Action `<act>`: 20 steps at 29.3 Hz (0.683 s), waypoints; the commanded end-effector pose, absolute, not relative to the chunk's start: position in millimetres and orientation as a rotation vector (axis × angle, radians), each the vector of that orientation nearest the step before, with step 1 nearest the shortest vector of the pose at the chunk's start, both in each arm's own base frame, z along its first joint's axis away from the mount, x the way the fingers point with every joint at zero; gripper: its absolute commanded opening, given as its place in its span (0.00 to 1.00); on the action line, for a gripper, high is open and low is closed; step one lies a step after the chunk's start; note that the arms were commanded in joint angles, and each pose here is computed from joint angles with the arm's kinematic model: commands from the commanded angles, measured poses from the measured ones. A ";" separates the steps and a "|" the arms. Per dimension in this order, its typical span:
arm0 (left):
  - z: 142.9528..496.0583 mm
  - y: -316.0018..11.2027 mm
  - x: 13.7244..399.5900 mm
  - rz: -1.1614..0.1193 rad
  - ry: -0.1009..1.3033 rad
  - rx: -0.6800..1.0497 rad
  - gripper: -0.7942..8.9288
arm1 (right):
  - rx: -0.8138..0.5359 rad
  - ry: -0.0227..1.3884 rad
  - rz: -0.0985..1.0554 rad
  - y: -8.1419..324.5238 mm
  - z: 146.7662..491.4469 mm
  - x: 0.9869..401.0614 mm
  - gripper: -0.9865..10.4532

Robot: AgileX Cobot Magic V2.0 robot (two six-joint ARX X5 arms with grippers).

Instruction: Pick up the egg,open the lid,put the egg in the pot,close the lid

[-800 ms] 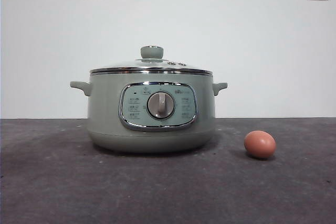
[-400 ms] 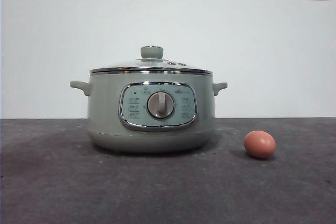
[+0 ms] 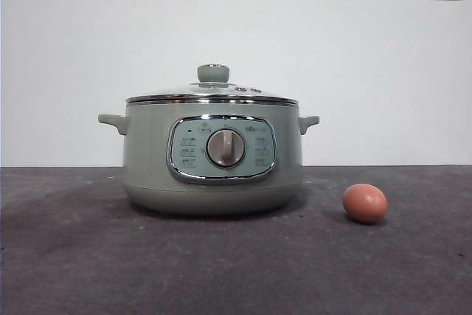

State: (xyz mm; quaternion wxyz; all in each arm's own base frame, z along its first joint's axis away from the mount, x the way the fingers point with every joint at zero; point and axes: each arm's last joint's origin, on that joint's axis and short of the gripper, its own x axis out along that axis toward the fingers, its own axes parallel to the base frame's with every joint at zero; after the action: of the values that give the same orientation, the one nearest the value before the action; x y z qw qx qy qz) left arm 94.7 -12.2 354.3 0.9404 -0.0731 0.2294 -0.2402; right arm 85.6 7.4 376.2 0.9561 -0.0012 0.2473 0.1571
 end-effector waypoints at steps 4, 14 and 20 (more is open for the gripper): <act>361.1 -17.2 111.6 -0.565 0.435 -0.128 0.66 | 0.001 0.528 0.325 7.4 374.9 94.4 0.65; 395.3 -56.7 203.4 -0.685 0.487 -0.014 0.66 | 0.040 0.603 0.374 8.4 368.5 115.2 0.65; 395.1 -119.5 294.0 -0.735 0.540 0.126 0.66 | 0.049 0.632 0.373 8.2 365.6 123.3 0.65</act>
State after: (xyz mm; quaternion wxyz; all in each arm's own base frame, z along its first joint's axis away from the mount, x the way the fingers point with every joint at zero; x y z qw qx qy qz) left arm 289.1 -117.1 398.8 0.8978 0.0489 0.2599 -0.3521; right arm 123.3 8.0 364.5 0.9325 0.0208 0.3118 0.1811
